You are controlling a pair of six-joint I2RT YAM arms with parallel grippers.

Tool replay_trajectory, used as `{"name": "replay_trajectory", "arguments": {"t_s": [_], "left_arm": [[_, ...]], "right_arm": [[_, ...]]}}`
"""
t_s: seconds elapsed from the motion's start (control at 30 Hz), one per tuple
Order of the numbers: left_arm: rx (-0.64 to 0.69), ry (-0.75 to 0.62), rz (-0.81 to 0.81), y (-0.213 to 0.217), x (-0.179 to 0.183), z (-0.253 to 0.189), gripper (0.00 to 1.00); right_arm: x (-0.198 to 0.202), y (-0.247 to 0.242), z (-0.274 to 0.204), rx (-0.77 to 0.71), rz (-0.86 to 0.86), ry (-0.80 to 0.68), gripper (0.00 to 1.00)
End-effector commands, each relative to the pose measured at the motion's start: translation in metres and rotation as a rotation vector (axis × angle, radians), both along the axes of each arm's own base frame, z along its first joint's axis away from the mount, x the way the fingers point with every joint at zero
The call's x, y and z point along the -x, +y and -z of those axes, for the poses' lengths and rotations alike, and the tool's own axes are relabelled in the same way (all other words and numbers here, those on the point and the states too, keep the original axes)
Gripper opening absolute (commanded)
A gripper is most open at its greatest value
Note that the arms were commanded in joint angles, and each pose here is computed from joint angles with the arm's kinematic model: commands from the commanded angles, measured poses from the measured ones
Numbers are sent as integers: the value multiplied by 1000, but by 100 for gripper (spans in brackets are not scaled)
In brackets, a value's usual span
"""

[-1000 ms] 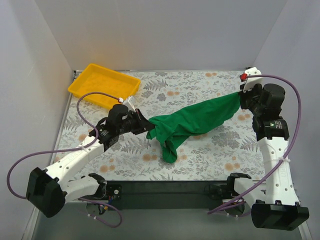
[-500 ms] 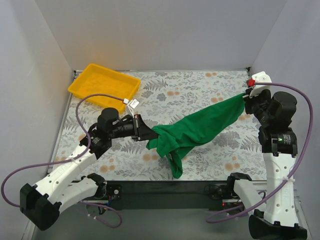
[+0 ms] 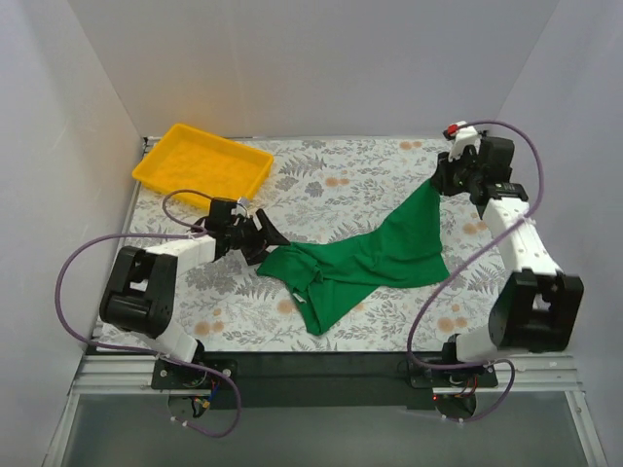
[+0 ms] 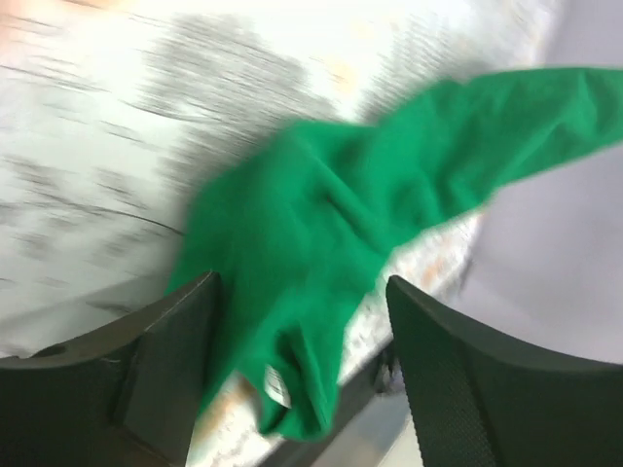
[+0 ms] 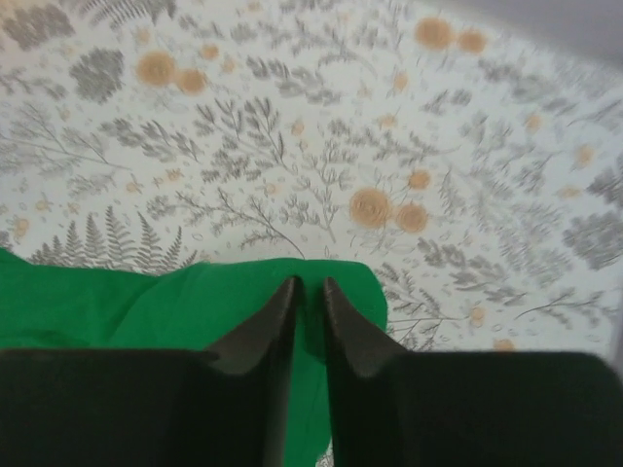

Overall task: Fold and stack the t-shirts
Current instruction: Flatten the tshirt out

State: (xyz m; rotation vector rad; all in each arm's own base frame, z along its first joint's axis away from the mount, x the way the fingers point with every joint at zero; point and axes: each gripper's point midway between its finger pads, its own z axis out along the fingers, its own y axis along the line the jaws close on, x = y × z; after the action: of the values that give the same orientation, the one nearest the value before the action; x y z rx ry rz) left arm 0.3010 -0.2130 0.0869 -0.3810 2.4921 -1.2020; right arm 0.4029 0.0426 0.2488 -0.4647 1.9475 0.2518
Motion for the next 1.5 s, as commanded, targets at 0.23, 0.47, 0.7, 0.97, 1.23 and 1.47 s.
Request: {"name": "replay_trajectory", "arguments": {"t_s": [0.23,0.47,0.7,0.97,1.23,1.47], "left_arm": [[-252,-382,-206,51,-58,-96,82],[-188,-418,-94,51,14,-104,83],[-40,-355,-54,43,73,-100,83],[21,-205,-8,19,98,-61,73],[-236,-141,53,-23,97,-18,65],[-515,-147,113,-37,81,13,56]], "right_arm": [[-19,-6,66,-1,-41,112,73],[76,62,70,-119,-628,56,75],[128,111,94,-63,-894,63,76],[137,131,135,93,-898,199,71],[138,121,152,116,-836,267,67],[135,111,152,91,-791,273,67]]}}
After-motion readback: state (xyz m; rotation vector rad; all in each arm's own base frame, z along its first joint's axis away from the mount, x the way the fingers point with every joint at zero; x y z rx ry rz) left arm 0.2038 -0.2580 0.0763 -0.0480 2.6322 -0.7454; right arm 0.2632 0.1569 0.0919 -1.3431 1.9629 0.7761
